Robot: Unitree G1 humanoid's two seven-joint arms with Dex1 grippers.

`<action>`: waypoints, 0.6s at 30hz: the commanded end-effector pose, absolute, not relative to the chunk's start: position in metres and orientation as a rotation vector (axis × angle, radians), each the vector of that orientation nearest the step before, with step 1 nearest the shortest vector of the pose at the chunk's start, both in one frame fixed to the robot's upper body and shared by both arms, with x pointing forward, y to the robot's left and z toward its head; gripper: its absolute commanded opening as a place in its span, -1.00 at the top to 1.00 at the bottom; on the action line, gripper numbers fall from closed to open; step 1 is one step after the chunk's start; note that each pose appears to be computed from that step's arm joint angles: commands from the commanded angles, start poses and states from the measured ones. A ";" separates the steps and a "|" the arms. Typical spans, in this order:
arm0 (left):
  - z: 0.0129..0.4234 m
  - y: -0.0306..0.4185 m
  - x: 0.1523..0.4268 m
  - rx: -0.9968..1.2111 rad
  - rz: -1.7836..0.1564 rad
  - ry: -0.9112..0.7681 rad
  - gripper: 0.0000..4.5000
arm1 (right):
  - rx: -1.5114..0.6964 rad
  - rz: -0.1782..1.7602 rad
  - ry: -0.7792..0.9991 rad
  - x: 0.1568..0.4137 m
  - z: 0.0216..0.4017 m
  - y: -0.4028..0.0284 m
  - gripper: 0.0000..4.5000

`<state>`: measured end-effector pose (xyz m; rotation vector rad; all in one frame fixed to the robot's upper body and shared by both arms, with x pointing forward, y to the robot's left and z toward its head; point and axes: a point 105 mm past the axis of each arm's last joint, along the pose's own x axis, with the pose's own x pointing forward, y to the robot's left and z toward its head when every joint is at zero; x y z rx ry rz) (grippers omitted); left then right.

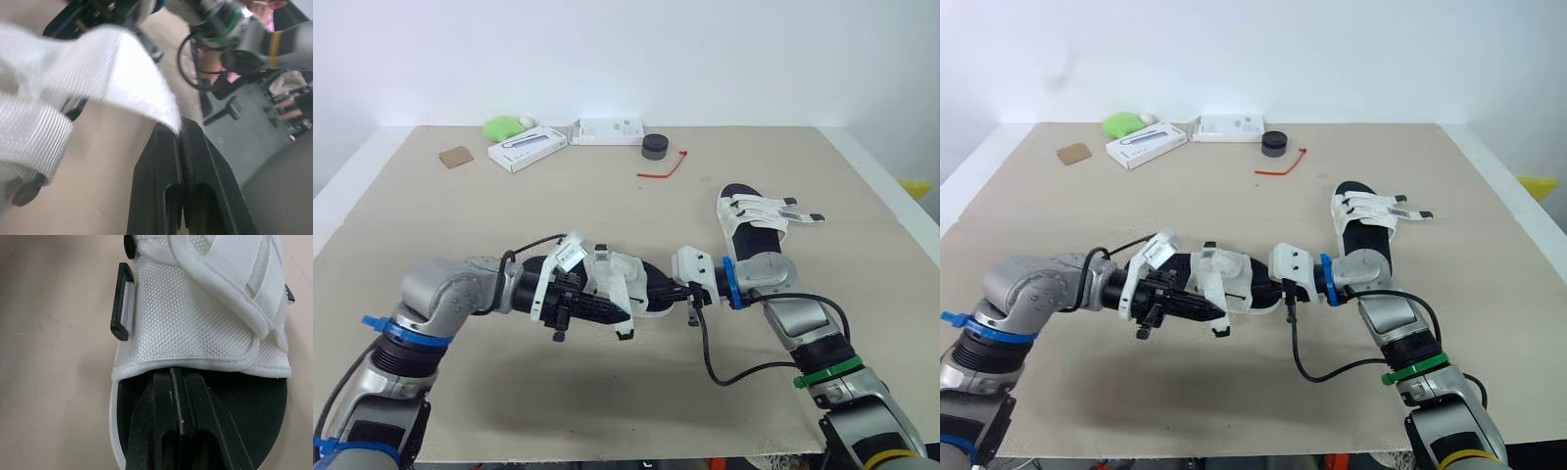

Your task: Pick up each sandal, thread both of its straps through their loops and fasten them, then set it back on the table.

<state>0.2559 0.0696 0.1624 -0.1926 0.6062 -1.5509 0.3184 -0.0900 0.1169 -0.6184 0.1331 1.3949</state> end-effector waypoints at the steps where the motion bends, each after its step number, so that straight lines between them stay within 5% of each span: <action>1: 0.180 0.070 0.260 -0.160 -1.574 0.547 0.99 | -0.638 1.382 0.165 0.320 0.112 -0.094 1.00; 18: 0.192 0.059 0.327 -0.011 -1.562 0.441 0.99 | -0.645 1.380 0.158 0.320 0.112 -0.094 1.00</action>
